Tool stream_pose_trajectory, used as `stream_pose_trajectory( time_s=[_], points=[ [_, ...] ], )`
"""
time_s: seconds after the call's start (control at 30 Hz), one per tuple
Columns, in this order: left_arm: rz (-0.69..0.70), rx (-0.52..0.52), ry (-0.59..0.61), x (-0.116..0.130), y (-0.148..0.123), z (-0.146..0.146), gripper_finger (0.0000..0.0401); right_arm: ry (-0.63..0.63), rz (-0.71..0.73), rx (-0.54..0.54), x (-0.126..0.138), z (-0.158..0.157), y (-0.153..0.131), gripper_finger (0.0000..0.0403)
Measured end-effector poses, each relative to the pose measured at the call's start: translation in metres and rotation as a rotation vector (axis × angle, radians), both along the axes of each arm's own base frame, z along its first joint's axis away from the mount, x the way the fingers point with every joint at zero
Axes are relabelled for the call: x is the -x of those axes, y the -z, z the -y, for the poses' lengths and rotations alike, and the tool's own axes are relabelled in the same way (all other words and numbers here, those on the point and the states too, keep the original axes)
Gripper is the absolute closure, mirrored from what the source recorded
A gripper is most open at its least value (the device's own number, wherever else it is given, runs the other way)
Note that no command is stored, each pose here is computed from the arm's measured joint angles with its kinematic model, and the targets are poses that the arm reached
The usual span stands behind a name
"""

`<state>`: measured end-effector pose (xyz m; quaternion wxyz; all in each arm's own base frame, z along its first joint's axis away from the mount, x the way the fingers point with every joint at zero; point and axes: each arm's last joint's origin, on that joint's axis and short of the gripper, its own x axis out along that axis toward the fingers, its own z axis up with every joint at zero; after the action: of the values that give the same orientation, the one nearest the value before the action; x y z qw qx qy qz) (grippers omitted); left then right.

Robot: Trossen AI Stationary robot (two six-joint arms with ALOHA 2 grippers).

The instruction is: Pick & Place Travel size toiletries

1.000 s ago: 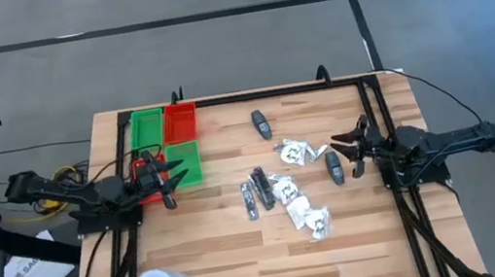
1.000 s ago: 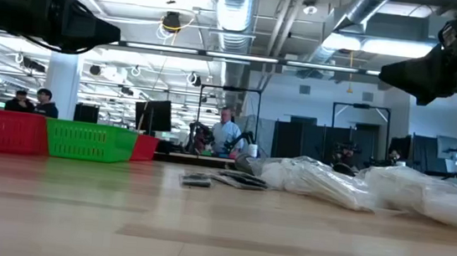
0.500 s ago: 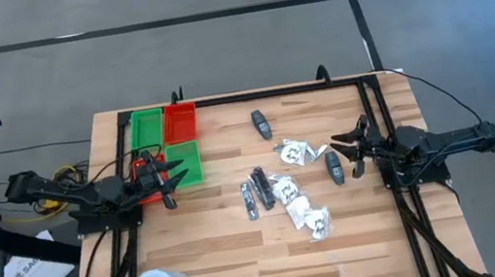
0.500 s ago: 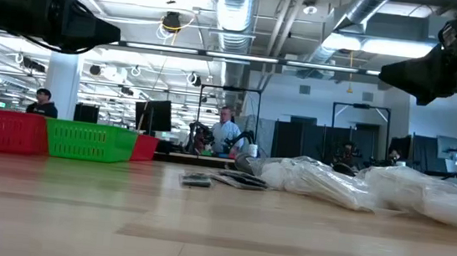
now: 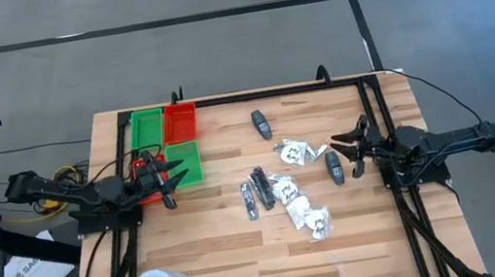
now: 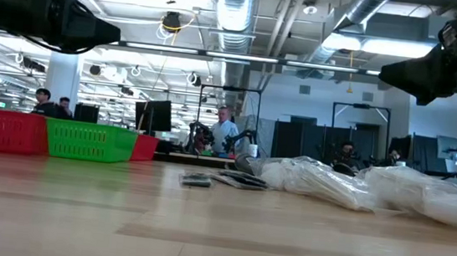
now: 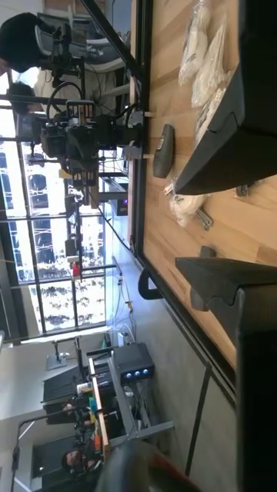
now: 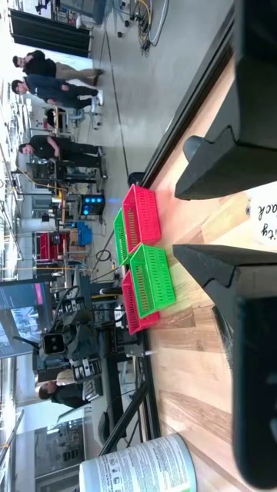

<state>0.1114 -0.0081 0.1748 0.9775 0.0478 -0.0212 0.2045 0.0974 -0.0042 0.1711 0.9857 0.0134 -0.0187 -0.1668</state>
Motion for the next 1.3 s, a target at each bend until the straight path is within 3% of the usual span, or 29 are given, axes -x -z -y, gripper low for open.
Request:
stream_pose_trajectory(
  time_s=[0.27, 0.47, 1.17, 1.3],
  points=[
    [0.000, 0.000, 0.000, 0.0000, 0.0000, 0.0000, 0.0265, 0.000, -0.003, 0.007, 0.0000, 0.0000, 0.0001, 0.0305],
    [0.000, 0.000, 0.000, 0.0000, 0.0000, 0.0000, 0.0265, 0.003, -0.029, 0.074, 0.0000, 0.0000, 0.0003, 0.0305],
    [0.007, 0.002, 0.000, 0.0000, -0.0006, 0.0000, 0.0265, 0.002, -0.017, 0.071, 0.0000, 0.0000, -0.0007, 0.0305],
    [0.021, 0.015, 0.001, 0.0001, -0.0016, 0.0000, 0.0265, 0.000, 0.006, 0.004, 0.0000, 0.0000, -0.0007, 0.0305]
  ],
)
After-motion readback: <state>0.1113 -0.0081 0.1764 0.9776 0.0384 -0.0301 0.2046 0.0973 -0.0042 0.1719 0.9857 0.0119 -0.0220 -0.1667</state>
